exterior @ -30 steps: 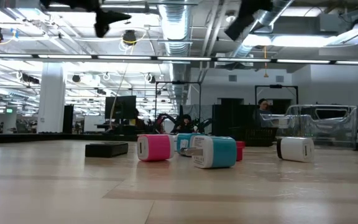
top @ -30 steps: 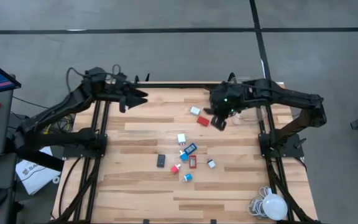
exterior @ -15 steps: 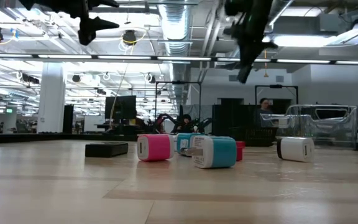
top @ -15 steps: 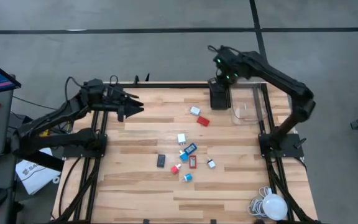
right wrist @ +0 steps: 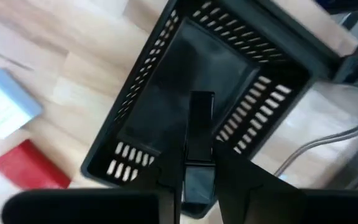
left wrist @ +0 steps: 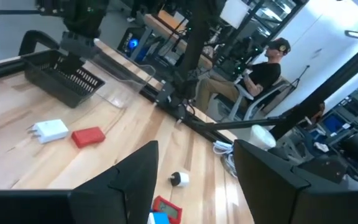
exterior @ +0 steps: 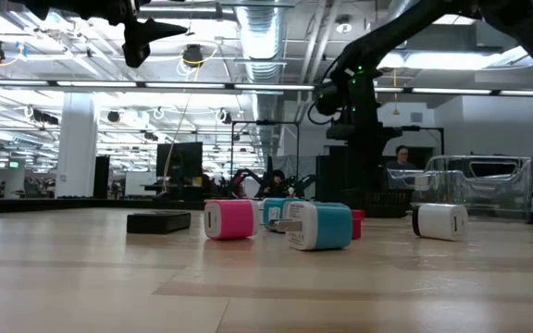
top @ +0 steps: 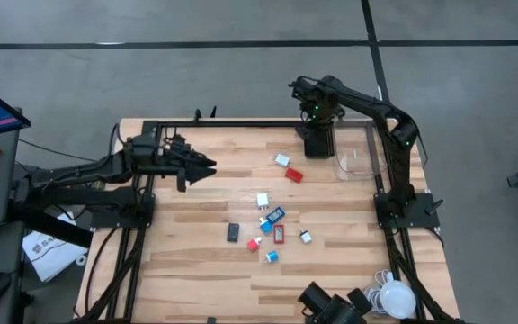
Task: Pick & Place Office items
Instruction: Put the top black digital timer into the black bin, then put the top red digital timer into the black bin
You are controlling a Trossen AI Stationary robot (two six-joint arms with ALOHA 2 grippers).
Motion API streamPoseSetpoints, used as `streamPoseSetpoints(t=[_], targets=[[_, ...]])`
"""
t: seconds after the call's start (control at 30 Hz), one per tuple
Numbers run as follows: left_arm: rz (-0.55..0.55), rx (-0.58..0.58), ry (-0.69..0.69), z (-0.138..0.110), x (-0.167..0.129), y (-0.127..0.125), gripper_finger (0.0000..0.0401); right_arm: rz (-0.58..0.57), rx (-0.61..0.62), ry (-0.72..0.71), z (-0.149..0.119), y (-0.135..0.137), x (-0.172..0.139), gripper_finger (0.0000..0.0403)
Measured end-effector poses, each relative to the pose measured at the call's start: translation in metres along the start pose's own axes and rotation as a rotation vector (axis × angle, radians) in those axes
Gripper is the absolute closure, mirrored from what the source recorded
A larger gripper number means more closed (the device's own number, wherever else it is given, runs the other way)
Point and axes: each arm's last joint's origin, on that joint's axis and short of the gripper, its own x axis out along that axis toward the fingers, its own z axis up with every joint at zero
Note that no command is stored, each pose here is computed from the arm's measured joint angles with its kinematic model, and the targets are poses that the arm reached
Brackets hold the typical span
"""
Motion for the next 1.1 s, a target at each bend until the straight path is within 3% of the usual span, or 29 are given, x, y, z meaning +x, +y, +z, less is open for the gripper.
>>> streamPoseSetpoints(t=[0.3,0.67,0.87,1.1], targets=[[0.045,0.007,-0.030,-0.003,0.001,-0.004,0.0197,-0.067,0.006,-0.059,0.002,-0.002,-0.004,0.0348],[0.042,0.009,-0.071,0.000,0.001,-0.006,0.0197,-0.086,0.009,-0.093,0.005,-0.003,-0.004,0.0306],[0.041,-0.007,-0.071,0.000,0.001,-0.006,0.0197,-0.075,-0.061,-0.119,0.005,0.006,-0.007,0.0302],[0.038,0.012,-0.067,0.000,0.001,-0.007,0.0197,0.008,-0.198,-0.256,-0.023,0.037,-0.052,0.0301]])
